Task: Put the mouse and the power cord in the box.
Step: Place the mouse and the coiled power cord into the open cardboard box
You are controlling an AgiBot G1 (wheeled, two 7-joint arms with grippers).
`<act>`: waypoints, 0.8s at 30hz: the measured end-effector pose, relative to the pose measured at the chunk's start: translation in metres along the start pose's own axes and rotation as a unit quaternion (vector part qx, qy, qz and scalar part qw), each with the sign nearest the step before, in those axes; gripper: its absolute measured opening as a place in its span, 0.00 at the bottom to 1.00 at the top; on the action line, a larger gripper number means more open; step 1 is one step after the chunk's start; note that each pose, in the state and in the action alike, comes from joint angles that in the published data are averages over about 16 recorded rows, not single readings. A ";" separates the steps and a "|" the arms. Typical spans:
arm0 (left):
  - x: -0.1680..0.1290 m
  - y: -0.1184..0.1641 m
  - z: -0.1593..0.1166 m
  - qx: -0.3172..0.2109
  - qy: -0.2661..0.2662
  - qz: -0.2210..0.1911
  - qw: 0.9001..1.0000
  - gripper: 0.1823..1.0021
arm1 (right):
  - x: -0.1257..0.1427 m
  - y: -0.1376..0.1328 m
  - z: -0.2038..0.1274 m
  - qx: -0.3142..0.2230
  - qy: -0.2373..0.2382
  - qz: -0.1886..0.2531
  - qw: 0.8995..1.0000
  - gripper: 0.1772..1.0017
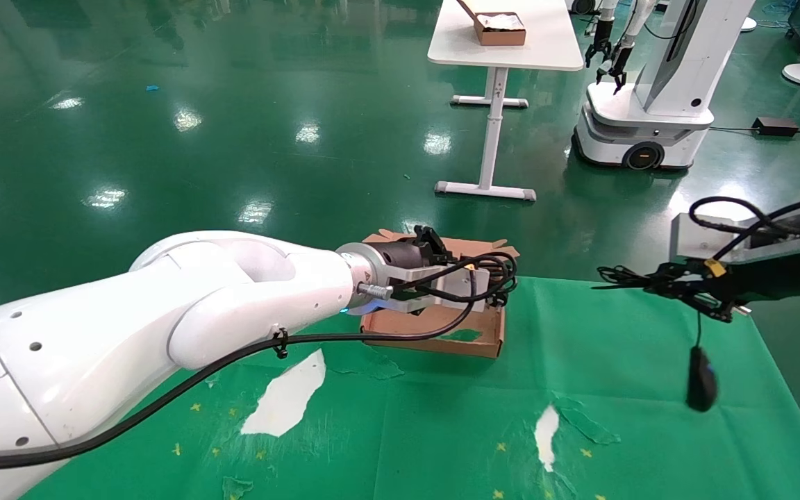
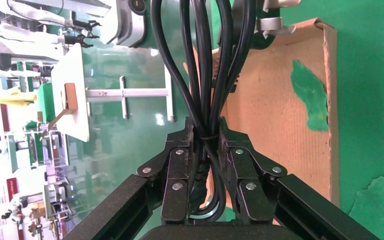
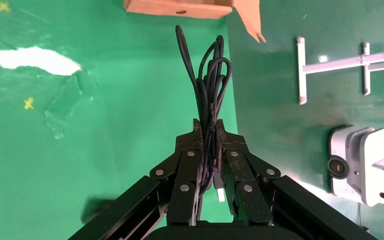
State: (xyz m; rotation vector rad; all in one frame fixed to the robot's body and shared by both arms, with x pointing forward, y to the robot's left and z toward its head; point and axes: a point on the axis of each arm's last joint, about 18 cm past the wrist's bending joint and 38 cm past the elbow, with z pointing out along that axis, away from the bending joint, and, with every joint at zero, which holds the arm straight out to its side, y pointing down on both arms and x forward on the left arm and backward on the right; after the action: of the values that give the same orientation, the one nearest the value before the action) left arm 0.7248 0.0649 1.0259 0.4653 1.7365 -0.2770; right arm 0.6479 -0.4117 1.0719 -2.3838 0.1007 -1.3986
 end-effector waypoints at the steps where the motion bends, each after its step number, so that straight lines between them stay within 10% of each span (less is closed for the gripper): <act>1: 0.000 0.000 0.000 0.000 0.000 0.000 1.000 0.12 | 0.000 -0.001 0.000 0.001 0.000 -0.001 1.000 0.05; 14: -0.011 0.012 -0.001 -0.018 -0.013 -0.021 1.000 0.27 | -0.001 -0.031 0.006 0.027 0.005 -0.021 0.999 0.05; 24: -0.043 0.088 -0.020 -0.112 -0.037 -0.074 0.990 0.52 | 0.003 -0.075 0.027 0.063 0.011 -0.058 0.996 0.05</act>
State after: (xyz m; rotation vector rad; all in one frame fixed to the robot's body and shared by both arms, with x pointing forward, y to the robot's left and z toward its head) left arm 0.7538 0.1449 1.0780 0.1606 1.7080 -0.1988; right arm 0.6632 -0.3355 1.0895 -2.3037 -0.1192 -1.4381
